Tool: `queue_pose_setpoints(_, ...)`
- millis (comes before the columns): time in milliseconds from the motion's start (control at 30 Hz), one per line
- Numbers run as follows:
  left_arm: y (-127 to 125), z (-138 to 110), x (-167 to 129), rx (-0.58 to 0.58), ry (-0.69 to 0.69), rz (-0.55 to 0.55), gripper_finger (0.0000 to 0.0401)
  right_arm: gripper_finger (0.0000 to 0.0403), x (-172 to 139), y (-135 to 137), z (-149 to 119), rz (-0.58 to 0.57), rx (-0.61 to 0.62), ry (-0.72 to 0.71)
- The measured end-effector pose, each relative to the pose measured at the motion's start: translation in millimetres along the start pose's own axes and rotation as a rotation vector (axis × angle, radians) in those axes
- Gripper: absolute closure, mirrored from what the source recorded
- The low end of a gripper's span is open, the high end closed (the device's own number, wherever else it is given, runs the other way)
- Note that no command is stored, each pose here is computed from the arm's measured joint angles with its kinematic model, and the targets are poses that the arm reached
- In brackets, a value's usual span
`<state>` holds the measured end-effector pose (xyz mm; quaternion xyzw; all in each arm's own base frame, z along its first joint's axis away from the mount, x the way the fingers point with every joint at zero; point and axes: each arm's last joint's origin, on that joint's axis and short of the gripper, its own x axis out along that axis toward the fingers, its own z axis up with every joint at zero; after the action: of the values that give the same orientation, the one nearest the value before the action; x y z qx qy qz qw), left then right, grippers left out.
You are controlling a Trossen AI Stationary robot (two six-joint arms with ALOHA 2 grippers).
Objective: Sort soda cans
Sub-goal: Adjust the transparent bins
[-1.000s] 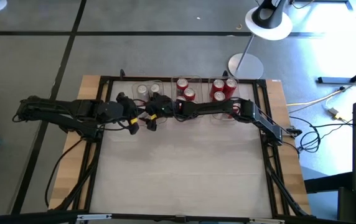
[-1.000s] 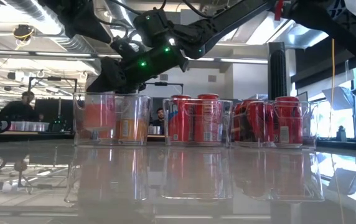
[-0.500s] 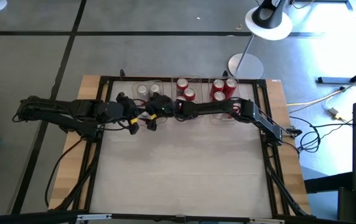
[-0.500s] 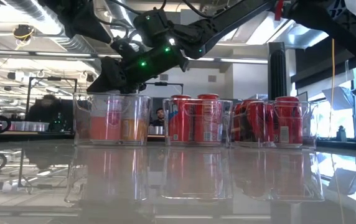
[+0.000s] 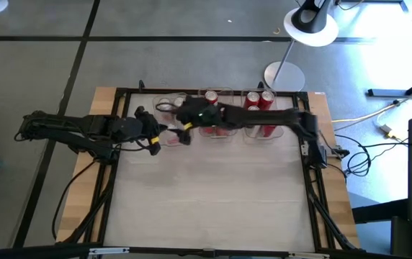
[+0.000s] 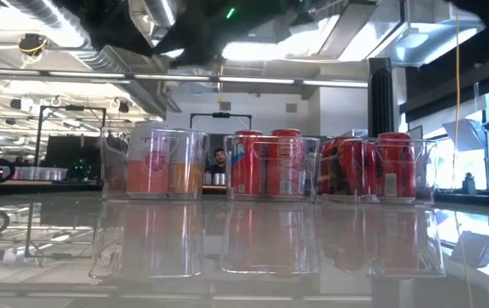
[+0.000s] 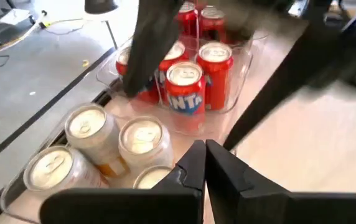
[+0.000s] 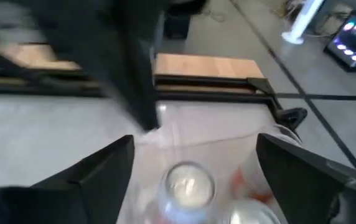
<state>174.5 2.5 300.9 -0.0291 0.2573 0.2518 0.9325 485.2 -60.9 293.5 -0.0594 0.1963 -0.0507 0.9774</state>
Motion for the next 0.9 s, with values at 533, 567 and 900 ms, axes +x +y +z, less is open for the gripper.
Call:
queue_pose_setpoints(533, -0.2, -7.1, 0.1, 0.041, -0.009, -0.070, 0.0401, 0.0326, -149.7, 4.4, 5.4, 0.116, 0.033, 0.351)
queue_pose_setpoints(567, 0.4, -9.4, -0.2, 0.034, -0.016, -0.079, 0.0401, 0.0341, -156.8, 4.9, 1.3, 0.115, 0.042, 0.342)
queue_pose_setpoints(900, 24.0, -44.4, -4.7, -0.094, 0.093, 0.075, 0.0401, 0.0390, -197.5, 7.0, -56.1, 0.063, 0.123, 0.258)
